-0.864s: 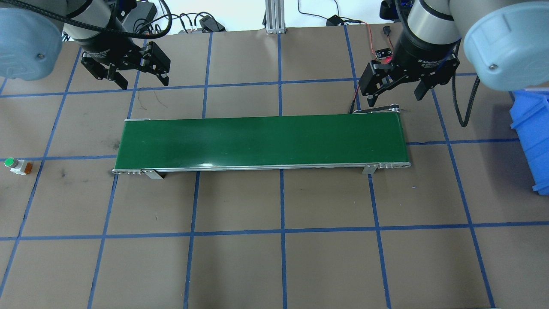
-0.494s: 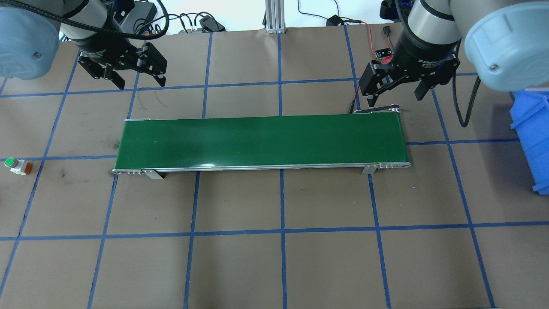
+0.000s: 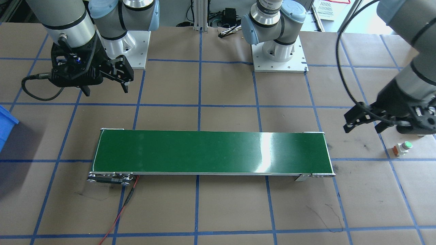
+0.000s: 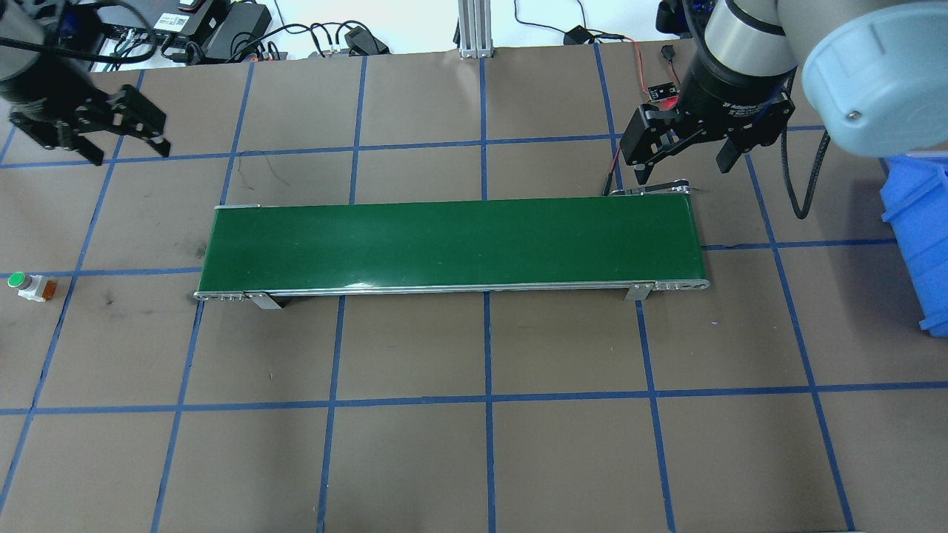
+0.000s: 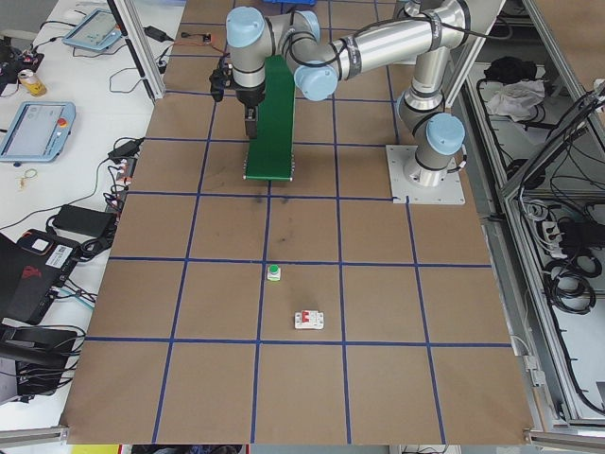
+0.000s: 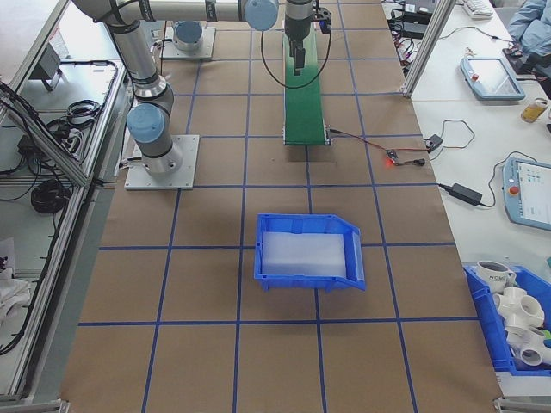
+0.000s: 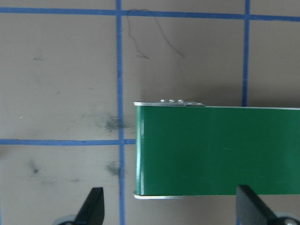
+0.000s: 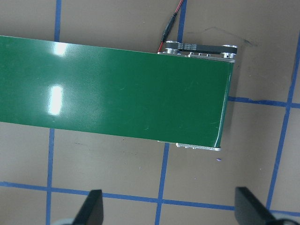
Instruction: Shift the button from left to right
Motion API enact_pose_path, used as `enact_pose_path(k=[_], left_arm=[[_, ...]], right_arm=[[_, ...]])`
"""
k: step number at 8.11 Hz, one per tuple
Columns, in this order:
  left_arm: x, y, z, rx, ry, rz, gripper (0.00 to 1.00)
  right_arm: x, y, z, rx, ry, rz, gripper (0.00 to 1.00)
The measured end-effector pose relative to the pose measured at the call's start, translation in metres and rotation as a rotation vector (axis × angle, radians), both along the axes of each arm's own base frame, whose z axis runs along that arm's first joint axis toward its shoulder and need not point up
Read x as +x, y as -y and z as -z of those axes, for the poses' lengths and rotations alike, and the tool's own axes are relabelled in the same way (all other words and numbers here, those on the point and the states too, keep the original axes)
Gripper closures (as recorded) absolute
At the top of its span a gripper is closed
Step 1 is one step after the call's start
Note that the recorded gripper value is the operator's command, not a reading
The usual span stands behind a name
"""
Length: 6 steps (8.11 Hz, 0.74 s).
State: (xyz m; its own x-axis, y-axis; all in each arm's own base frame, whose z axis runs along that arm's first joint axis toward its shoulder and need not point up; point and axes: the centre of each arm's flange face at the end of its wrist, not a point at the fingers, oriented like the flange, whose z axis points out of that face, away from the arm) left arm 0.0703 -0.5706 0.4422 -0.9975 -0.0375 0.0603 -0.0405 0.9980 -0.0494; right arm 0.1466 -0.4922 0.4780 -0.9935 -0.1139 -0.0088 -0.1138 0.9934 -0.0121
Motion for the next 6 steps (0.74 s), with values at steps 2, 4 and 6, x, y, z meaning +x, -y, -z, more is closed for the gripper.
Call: enact_pose_path(k=[2,4,6], left_arm=[[0.107,-0.014,0.018,0.029,0.006,-0.101,0.0],[0.193,-0.027,0.057,0.083,-0.002,-0.111,0.0],[0.27,-0.042,0.1,0.077,0.011,-0.055,0.0]], right_arm=[[0.0,0.0,0.0,0.0,-0.001,-0.001,0.0],[0.0,0.0,0.0,0.0,-0.001,-0.002,0.0],[0.0,0.0,0.0,0.001,-0.003,-0.004,0.0]])
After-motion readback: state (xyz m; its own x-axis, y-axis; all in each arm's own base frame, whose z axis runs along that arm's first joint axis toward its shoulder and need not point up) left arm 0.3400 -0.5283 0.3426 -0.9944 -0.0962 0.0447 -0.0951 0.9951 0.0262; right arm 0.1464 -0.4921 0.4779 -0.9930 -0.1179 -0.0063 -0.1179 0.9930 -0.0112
